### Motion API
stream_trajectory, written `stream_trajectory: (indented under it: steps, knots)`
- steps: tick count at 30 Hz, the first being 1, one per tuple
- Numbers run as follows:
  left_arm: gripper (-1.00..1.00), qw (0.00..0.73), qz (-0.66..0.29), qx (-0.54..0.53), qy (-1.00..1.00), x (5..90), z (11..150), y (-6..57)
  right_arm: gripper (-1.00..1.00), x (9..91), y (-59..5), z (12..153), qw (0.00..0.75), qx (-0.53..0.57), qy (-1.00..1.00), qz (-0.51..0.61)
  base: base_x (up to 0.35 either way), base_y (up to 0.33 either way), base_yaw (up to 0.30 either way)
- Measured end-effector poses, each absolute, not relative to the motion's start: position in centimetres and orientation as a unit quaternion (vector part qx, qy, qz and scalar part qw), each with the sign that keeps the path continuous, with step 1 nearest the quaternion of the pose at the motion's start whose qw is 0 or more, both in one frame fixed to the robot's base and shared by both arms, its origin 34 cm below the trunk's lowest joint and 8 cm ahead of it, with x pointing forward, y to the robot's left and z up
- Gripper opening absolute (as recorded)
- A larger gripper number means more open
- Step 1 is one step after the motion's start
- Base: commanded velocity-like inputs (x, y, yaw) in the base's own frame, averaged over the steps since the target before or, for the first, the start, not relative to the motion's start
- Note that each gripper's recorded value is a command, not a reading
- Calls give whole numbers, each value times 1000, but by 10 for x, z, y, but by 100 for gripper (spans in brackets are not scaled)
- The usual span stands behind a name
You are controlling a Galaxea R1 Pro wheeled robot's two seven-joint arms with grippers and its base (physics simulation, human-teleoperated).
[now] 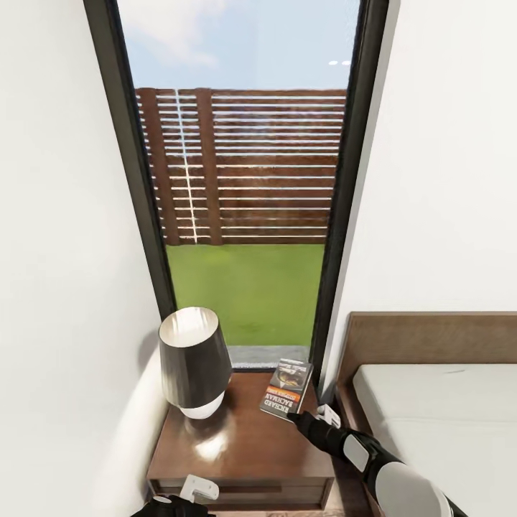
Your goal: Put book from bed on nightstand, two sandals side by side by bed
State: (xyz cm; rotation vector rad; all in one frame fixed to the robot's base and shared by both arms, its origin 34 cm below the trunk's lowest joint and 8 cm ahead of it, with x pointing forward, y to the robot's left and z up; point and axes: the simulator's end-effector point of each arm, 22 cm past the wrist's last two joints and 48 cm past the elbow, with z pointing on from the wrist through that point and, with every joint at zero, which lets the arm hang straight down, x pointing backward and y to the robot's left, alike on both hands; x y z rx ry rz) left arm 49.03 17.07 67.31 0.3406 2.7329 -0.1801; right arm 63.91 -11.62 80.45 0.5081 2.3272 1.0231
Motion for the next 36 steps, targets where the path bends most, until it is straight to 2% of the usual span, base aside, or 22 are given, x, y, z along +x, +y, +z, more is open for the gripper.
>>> stream_trajectory:
  steps: [36]
  knots:
    - [100,202,-64,122,970,506,639,170,-100,648,-121,762,267,194,871,363,0,0,0]
